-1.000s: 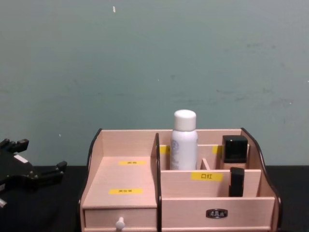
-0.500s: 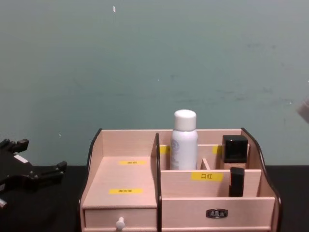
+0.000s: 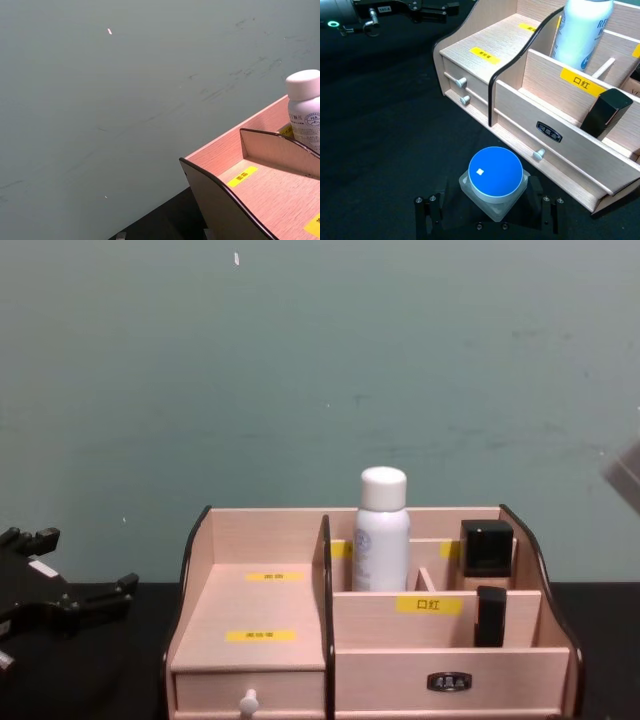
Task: Pick up the facial cleanser and watermelon frost from the table and place them into the tiered storage box.
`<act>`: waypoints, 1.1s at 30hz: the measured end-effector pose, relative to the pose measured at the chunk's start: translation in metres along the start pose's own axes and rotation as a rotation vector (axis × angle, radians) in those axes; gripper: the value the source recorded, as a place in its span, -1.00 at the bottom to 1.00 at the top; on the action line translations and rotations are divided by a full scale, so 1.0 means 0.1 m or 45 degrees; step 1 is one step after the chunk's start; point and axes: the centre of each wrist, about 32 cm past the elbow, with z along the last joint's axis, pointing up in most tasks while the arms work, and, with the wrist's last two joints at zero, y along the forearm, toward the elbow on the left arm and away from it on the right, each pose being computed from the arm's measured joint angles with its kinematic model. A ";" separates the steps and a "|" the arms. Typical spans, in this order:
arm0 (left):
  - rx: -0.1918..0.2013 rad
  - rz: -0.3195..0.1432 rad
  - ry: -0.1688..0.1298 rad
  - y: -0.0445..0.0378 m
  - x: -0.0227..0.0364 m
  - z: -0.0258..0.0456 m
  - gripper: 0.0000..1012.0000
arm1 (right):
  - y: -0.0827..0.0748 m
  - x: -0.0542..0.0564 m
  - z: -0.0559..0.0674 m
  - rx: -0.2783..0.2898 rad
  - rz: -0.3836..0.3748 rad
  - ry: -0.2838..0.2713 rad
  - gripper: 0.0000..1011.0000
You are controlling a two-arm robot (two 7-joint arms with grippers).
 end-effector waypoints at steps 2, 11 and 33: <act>0.000 0.000 0.000 0.000 0.000 0.000 0.98 | 0.02 0.01 -0.01 -0.003 -0.002 0.000 0.98; 0.000 0.000 0.000 0.000 0.000 0.000 0.98 | 0.10 0.05 -0.01 -0.006 0.005 0.000 0.98; 0.000 0.000 0.000 0.000 0.000 0.000 0.98 | 0.22 0.09 -0.01 -0.006 0.027 0.003 0.98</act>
